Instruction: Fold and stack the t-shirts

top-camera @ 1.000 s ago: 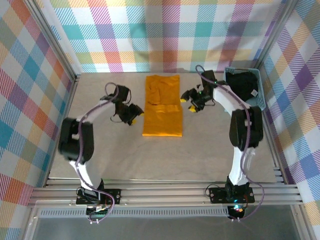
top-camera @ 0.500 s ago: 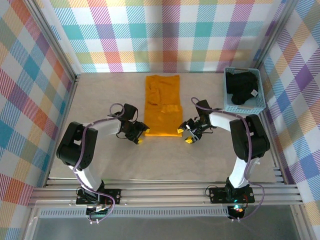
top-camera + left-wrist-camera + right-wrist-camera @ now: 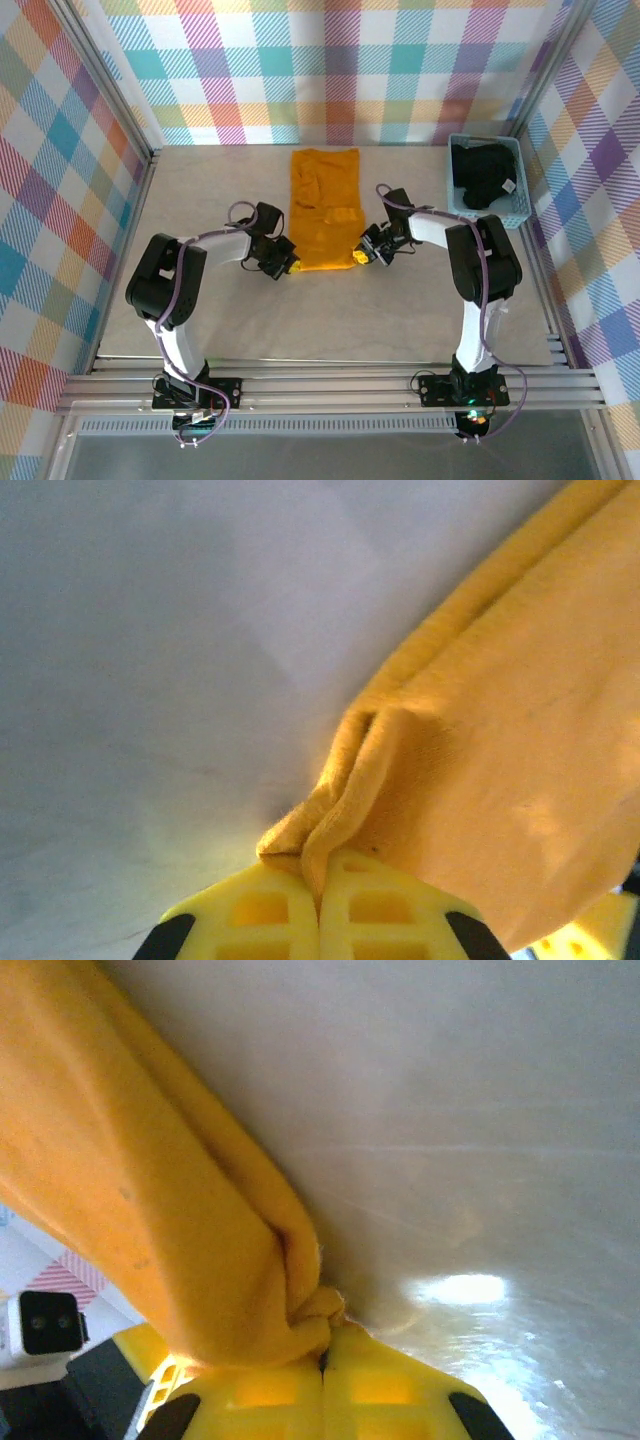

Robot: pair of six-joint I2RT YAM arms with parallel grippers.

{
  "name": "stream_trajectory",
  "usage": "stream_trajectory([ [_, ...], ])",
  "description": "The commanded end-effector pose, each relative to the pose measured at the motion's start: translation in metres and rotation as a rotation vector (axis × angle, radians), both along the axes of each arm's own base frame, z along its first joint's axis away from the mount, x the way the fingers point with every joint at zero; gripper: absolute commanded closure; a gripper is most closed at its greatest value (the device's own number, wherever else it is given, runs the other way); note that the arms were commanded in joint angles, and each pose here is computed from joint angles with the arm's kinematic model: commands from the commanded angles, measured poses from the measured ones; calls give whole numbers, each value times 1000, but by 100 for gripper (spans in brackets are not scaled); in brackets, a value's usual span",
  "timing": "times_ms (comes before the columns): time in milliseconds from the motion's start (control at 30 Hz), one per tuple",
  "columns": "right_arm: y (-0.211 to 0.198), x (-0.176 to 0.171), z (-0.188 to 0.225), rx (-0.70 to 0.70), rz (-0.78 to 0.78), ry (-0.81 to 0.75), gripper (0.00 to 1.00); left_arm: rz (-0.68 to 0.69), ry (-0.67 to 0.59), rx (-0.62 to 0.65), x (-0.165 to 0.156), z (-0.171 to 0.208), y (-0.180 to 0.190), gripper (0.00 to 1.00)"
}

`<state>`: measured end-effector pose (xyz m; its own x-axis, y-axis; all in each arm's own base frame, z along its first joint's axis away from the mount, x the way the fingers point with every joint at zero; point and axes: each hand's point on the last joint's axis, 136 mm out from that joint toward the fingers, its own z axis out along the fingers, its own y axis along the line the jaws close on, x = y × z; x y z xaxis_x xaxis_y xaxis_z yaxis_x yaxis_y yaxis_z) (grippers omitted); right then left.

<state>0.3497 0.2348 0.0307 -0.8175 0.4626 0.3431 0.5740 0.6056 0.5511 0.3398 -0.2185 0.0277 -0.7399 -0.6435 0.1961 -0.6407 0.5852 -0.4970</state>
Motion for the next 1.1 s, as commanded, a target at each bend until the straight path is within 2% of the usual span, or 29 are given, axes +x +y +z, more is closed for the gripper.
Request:
stream_trajectory([
  [0, -1, 14, 29, -28, 9, -95, 100, -18, -169, -7, 27, 38, -8, 100],
  [100, -8, 3, 44, -56, 41, -110, 100, -56, -121, 13, 4, 46, -1, 100],
  [267, -11, -45, 51, -25, 128, -64, 100, -159, -34, -47, -54, 37, -4, 100],
  [533, -14, -174, 42, 19, 310, 118, 100, -345, 86, -92, -178, 35, -7, 100],
  [667, -20, -213, 58, 63, 321, 152, 100, -371, 71, -144, -215, 55, -2, 100],
  [767, -21, -215, 81, 80, 315, 120, 100, -337, 0, -202, -216, 80, -1, 100],
  [867, -17, -203, 106, 83, 303, 73, 100, -285, -90, -230, -203, 107, -3, 100],
  [1067, -10, -158, 150, 52, 253, -19, 100, -163, -259, -177, -154, 156, 0, 100],
])
